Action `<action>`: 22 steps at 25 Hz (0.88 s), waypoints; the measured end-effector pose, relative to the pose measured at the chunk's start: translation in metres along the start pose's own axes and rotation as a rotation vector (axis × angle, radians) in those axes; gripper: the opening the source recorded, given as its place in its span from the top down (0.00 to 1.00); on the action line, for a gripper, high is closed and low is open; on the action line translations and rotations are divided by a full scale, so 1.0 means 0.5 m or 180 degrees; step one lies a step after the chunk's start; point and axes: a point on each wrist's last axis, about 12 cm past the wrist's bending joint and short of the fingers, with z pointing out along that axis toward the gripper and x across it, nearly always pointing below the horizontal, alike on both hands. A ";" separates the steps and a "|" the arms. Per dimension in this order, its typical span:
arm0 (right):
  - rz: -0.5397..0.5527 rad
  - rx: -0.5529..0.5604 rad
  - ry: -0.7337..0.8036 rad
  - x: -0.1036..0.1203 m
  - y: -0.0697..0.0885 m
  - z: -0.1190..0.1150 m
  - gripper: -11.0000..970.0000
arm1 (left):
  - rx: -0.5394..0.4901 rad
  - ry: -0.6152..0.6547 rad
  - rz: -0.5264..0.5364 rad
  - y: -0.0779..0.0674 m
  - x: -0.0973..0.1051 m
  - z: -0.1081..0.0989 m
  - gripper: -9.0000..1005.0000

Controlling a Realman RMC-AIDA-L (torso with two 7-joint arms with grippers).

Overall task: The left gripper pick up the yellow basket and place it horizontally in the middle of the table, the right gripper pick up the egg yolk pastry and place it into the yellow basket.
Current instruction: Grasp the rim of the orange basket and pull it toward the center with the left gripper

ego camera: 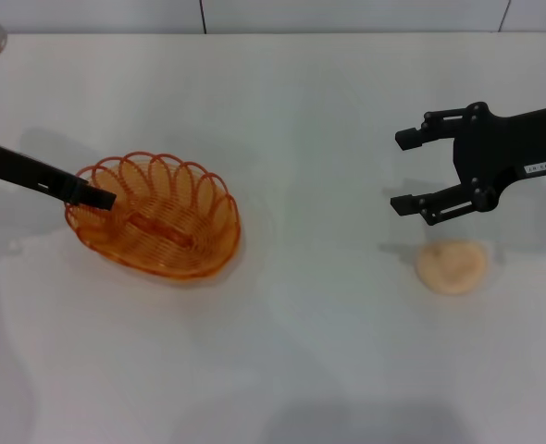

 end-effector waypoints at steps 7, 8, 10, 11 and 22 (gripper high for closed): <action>0.0013 0.0013 -0.0001 0.003 0.001 -0.002 0.13 | 0.0009 -0.0042 0.0015 -0.003 -0.007 0.000 0.72; 0.0012 0.0012 0.0000 0.003 0.001 -0.002 0.13 | 0.0011 -0.0041 0.0018 -0.004 -0.008 0.000 0.76; 0.0010 0.0010 0.0002 0.003 0.001 -0.001 0.13 | 0.0044 -0.0047 0.0035 -0.007 -0.009 0.000 0.84; 0.0012 0.0010 0.0002 0.003 0.001 -0.001 0.13 | 0.0072 -0.0052 0.0041 -0.009 -0.009 0.000 0.88; -0.0013 0.0030 0.0000 0.009 0.005 -0.010 0.13 | 0.0435 -0.0357 -0.0540 -0.046 0.001 -0.021 0.92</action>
